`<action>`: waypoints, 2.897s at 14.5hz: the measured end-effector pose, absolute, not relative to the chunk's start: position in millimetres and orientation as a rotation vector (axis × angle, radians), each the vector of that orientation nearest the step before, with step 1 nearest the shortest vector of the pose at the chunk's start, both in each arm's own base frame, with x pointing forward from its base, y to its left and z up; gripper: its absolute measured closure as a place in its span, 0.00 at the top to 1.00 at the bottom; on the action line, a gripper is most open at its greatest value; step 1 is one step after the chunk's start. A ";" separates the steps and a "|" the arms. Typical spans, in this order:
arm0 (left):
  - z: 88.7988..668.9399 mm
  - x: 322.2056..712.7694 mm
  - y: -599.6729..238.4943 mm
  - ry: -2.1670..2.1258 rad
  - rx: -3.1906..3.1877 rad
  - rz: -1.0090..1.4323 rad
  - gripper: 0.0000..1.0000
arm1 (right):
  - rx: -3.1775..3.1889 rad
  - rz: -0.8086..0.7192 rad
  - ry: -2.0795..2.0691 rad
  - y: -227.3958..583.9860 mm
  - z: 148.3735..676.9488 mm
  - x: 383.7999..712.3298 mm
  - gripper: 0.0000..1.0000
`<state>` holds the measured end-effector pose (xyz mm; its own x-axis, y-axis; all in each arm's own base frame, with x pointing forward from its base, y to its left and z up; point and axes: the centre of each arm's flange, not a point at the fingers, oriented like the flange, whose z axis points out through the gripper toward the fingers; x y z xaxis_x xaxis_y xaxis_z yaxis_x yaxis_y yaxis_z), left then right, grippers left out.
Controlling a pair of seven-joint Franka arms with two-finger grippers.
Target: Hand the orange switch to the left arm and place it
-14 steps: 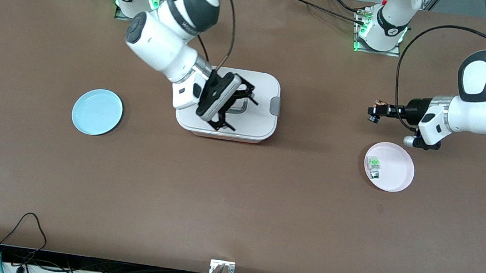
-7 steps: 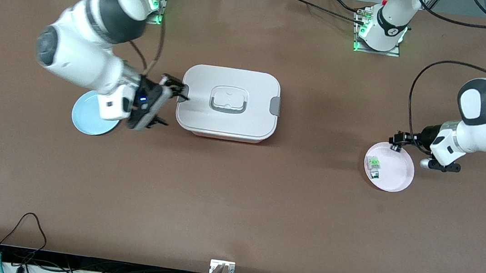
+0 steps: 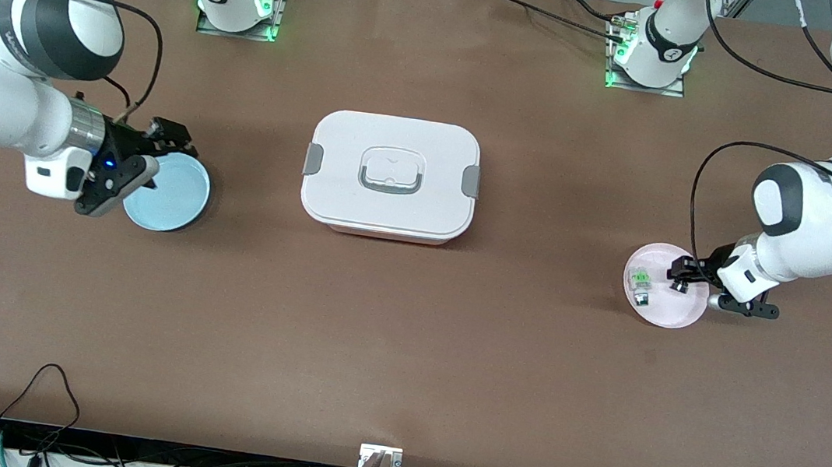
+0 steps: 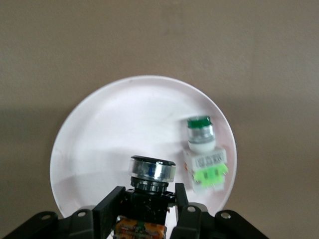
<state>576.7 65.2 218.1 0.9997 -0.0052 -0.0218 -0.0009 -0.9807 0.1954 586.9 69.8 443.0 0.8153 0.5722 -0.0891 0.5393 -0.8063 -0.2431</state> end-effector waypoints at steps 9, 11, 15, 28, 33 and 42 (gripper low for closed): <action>193.9 575.1 74.0 -0.027 2.970 -0.036 0.84 | -3.121 0.238 -0.272 43.0 543.4 540.3 1.00; 196.5 576.7 74.1 -0.028 2.972 -0.025 0.99 | -3.133 0.190 -0.174 37.0 562.4 533.3 1.00; 213.5 570.3 74.7 -0.031 2.981 -0.018 1.00 | -3.138 0.040 -0.145 40.5 605.2 522.0 1.00; 547.4 557.8 47.9 -0.279 3.104 0.083 1.00 | -3.142 -0.008 0.031 25.3 605.0 528.1 1.00; 606.9 555.3 5.6 -0.405 3.203 0.048 1.00 | -3.143 -0.004 0.081 7.3 603.3 535.7 1.00; 645.7 550.5 -12.9 -0.290 3.182 0.070 1.00 | -3.148 0.002 -0.015 20.8 621.2 525.8 1.00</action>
